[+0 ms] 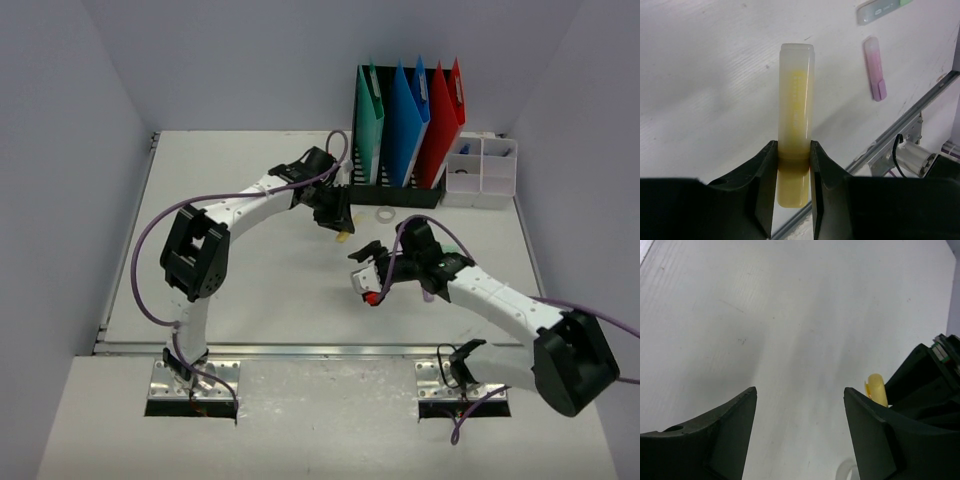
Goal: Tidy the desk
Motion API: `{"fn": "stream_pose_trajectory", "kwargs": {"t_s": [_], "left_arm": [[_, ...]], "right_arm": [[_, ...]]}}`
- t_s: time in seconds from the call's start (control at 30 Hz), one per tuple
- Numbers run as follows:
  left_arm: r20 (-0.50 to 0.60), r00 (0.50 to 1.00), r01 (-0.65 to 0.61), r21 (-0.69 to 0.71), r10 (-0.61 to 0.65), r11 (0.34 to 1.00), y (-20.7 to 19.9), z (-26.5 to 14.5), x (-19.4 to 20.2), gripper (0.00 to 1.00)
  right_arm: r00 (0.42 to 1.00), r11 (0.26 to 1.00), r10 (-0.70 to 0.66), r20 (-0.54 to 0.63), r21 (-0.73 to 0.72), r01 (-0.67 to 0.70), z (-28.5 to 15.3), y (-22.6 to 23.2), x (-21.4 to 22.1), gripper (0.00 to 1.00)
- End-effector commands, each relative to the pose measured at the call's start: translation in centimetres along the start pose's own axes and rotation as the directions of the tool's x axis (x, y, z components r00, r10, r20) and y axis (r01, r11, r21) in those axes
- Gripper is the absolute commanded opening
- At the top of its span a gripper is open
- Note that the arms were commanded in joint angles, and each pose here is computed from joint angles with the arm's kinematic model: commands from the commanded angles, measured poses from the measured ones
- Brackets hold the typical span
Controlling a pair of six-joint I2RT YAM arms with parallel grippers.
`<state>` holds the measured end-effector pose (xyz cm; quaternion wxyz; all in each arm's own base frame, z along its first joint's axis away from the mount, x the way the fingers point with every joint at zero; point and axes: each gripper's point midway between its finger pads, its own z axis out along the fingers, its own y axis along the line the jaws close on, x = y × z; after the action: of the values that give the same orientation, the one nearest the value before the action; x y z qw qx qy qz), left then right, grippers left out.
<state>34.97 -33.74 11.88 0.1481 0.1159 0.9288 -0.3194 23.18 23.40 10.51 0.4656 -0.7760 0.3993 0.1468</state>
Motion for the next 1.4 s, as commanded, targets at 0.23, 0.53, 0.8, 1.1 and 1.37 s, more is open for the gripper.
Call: {"fn": "stream_pose_trajectory", "kwargs": {"t_s": [0.23,0.53,0.8,1.1,1.37], "left_arm": [[-0.004,0.998,0.063,0.046,-0.063,0.997,0.7,-1.4,-0.3,0.00],[-0.023,0.996,0.082,0.033,-0.081,0.996,1.7,-0.6,0.1,0.00],[-0.022,0.996,0.087,0.029,-0.086,0.996,1.9,-0.4,0.1,0.00],[0.013,0.998,0.064,-0.003,-0.064,0.998,2.6,-0.8,-0.3,0.51],[0.160,0.985,0.083,-0.158,-0.058,0.984,5.4,-3.9,-1.2,1.00]], "right_arm": [[0.980,0.956,-0.162,-0.116,0.229,0.185,2.3,-10.0,0.6,0.68],[0.975,0.951,-0.193,-0.110,0.224,0.214,4.1,-11.1,1.4,0.67],[0.950,0.934,-0.266,-0.166,0.199,0.296,6.1,-12.2,3.5,0.54],[0.876,0.825,-0.357,-0.325,0.330,0.459,3.9,-16.7,4.5,0.00],[0.991,0.775,0.082,-0.110,0.632,0.006,-5.4,-17.3,0.6,0.00]]}}
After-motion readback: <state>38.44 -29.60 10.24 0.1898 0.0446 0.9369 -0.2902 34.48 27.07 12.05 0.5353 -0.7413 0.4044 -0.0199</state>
